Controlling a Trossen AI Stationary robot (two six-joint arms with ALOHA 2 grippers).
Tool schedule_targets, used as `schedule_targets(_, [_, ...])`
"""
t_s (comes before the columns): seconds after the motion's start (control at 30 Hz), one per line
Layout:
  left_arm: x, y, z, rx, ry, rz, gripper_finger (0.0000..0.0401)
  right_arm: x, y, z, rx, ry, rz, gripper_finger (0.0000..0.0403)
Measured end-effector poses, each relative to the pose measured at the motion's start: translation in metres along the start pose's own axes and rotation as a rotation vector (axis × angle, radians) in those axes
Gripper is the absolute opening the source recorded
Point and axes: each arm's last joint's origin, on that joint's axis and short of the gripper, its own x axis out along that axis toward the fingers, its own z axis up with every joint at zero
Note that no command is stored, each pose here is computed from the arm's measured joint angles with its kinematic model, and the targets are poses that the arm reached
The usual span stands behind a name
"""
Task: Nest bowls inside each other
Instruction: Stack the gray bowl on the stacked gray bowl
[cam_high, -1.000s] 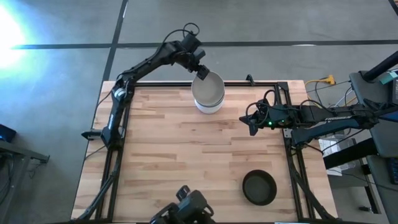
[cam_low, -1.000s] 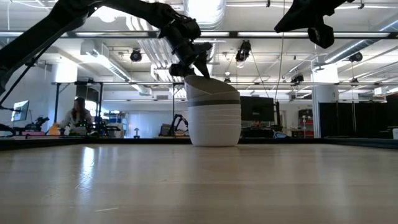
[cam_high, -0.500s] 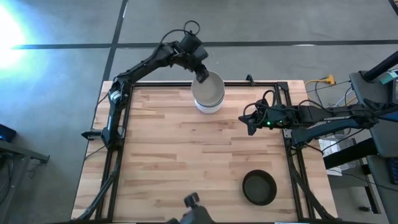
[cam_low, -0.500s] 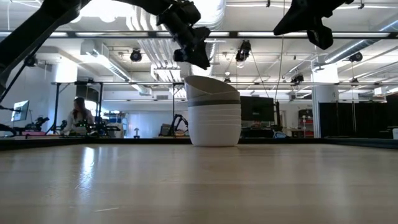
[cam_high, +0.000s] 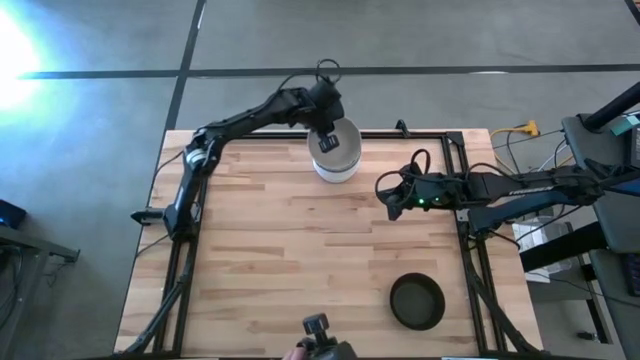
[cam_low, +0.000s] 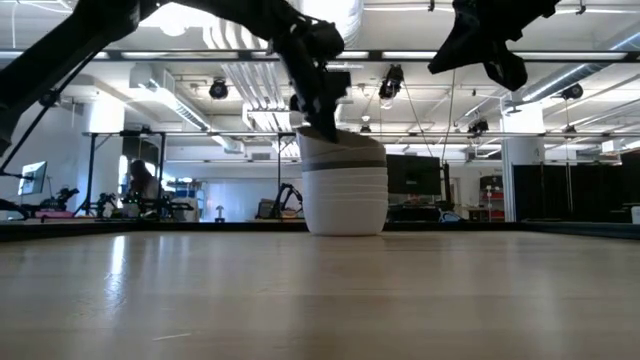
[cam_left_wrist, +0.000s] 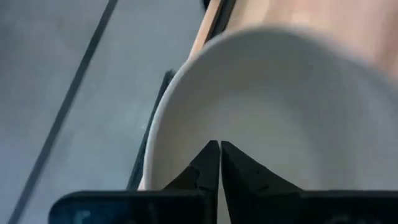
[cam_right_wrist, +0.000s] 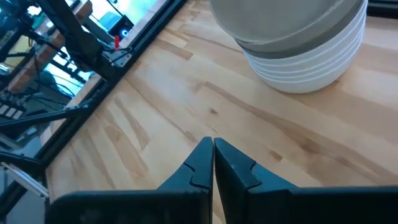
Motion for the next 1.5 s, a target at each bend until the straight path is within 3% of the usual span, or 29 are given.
schedule_targets(0.3, [0.034,-0.006,-0.008,0.005,0.086,0.020,0.0000,-0.002,0.001,0.002,0.031,-0.014,0.023,0.0009])
schedule_targets(0.53, [0.005,-0.001,0.009,-0.034,-0.026,0.032,0.0000,-0.004,0.004,0.005,0.032,-0.011,0.038,0.0009])
schedule_targets(0.6, [-0.007,-0.001,0.014,-0.043,-0.083,-0.036,0.0000,-0.004,0.004,0.004,0.029,-0.010,0.038,0.0009])
schedule_targets(0.77, [-0.017,-0.008,0.027,-0.130,-0.263,-0.410,0.0000,-0.005,0.004,0.005,0.021,-0.013,0.041,0.0009])
schedule_targets(0.87, [-0.014,-0.012,0.032,-0.160,-0.316,-0.527,0.0000,-0.009,0.004,0.006,0.022,-0.023,0.053,0.0009])
schedule_targets(1.5, [0.049,-0.034,0.019,-0.272,-0.205,-0.575,0.0000,-0.033,0.000,0.015,0.043,-0.095,0.111,0.0009])
